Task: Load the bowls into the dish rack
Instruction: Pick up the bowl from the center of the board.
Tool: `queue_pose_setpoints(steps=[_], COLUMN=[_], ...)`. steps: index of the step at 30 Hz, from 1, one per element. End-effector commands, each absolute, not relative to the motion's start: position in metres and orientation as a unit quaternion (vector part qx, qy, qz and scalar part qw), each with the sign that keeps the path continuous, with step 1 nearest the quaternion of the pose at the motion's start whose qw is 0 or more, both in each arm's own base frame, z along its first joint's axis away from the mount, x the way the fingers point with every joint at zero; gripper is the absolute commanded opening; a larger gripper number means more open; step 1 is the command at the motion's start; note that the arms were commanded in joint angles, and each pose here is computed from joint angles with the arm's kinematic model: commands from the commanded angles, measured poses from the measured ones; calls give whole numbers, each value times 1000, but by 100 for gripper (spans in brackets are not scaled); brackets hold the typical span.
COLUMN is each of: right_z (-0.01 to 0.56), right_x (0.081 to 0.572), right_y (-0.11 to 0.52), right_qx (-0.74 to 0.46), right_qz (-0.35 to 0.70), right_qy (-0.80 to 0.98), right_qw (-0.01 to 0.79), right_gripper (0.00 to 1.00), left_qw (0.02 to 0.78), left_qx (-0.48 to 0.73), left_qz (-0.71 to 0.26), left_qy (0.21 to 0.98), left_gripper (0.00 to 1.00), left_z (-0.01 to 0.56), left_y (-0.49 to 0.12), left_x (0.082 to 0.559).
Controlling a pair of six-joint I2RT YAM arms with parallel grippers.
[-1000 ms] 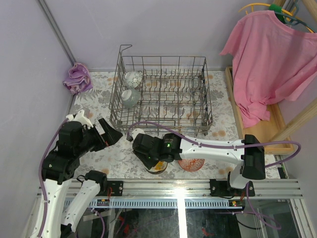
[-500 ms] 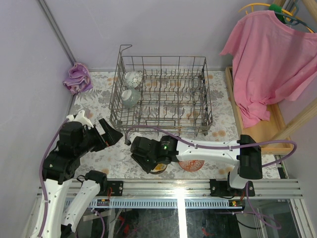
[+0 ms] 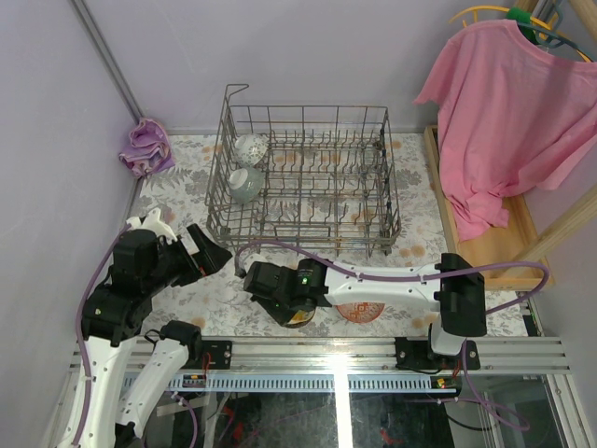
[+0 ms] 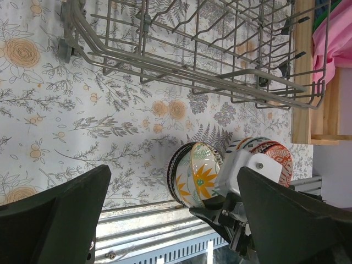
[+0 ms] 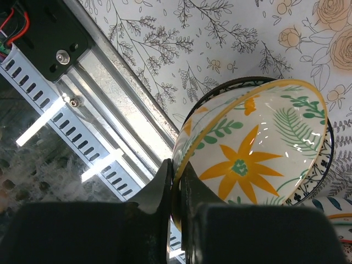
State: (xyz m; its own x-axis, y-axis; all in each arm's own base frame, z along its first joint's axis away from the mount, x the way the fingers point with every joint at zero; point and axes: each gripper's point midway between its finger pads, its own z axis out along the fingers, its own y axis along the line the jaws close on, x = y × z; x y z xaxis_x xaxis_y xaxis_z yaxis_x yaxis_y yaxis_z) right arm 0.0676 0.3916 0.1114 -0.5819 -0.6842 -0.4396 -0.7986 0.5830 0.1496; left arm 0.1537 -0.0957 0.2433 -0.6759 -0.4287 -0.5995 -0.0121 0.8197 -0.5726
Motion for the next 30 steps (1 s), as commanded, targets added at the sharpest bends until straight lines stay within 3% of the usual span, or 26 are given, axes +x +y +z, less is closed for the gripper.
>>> queue_pose_setpoints(steps=[1, 13, 22, 30], right_z=[144, 273, 393, 419], right_x=[65, 87, 179, 278], right_y=[401, 409, 394, 392], right_qx=[-422, -393, -299, -192], right_qz=[210, 318, 404, 470], right_qy=[860, 807, 766, 751], right_qw=[197, 307, 401, 423], right_gripper=[0, 0, 0, 0], left_qw=[381, 392, 393, 397], left_qx=[-99, -103, -105, -107], left_qz=[-310, -313, -319, -328], left_qy=[865, 859, 856, 850], left_gripper=[100, 100, 100, 100], left_z=[250, 255, 256, 258], left_y=[-109, -107, -107, -108], left_x=[149, 145, 137, 131])
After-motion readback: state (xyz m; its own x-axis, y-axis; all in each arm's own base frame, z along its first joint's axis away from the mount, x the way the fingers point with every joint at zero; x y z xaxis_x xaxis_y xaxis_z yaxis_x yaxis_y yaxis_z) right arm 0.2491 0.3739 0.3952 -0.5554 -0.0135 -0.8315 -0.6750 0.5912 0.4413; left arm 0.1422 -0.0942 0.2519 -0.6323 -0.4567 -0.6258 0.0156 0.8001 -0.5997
